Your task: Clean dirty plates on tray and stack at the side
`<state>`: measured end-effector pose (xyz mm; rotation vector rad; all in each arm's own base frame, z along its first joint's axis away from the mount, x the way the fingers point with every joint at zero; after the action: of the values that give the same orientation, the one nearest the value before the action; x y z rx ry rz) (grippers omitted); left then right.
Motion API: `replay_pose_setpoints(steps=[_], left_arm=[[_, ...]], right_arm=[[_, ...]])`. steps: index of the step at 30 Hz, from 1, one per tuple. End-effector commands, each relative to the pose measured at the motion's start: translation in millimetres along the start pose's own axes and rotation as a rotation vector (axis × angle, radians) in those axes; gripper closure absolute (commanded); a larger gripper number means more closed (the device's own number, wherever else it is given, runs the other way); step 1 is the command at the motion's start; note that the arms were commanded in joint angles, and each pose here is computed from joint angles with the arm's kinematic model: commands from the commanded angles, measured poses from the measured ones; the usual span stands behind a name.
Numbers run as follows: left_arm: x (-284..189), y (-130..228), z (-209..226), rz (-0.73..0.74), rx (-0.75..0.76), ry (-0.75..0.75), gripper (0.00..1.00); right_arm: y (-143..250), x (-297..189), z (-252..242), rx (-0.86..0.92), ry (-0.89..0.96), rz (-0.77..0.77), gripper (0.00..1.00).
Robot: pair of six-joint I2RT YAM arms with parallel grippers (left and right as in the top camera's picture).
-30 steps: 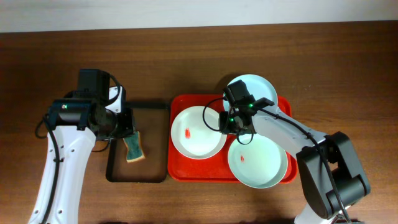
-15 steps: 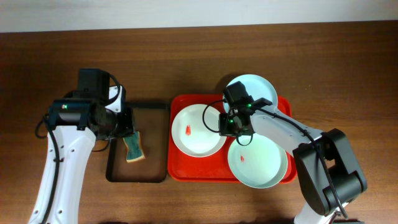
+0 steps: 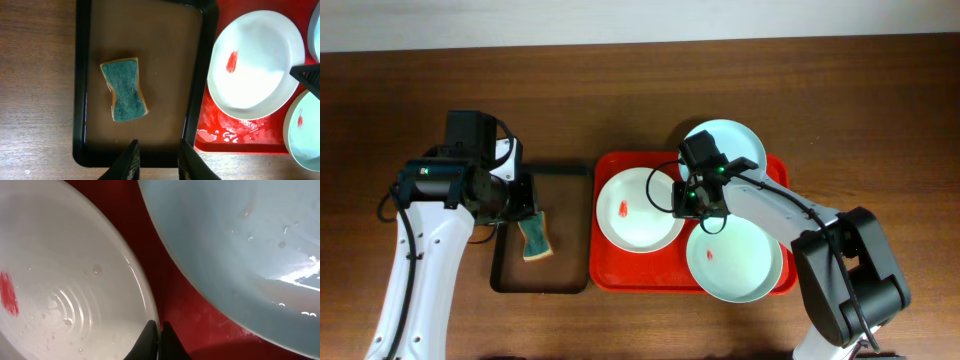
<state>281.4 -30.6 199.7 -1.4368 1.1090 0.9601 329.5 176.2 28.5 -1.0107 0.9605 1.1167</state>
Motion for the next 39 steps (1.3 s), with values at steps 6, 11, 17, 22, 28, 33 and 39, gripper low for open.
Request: replay_pose_setpoints(steps=[6, 11, 17, 22, 28, 33, 39], left_arm=[[36, -1, 18, 0.11, -0.12, -0.107, 0.7], [40, -10, 11, 0.08, -0.118, -0.062, 0.78], [65, 2, 23, 0.181, -0.125, -0.124, 0.66], [115, 26, 31, 0.256, -0.131, -0.135, 0.64], [145, 33, 36, 0.205, -0.126, -0.129, 0.68], [144, 33, 44, 0.203, -0.12, -0.181, 0.68], [152, 42, 45, 0.211, -0.121, -0.18, 0.73]], right_arm=[[2, 4, -15, 0.077, 0.042, 0.016, 0.96], [1, 4, -14, 0.076, 0.038, 0.011, 0.95], [0, 4, -13, 0.075, 0.036, 0.007, 0.89], [0, 4, -13, 0.075, 0.036, 0.007, 0.85], [0, 4, -13, 0.075, 0.036, 0.007, 0.85], [0, 4, -13, 0.075, 0.036, 0.007, 0.84], [0, 4, -13, 0.075, 0.036, 0.007, 0.84]])
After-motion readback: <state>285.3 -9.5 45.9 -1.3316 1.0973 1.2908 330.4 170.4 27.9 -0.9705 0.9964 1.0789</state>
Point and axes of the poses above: each gripper's point midway between its finger pads, its own x axis out along the fingers, its own z axis along the line the jaws close on, y = z × x, the point moved 2 cm from there along -x, back along the fingers, and after that the axes turned 5 degrees about x, right-handed, at the moved point
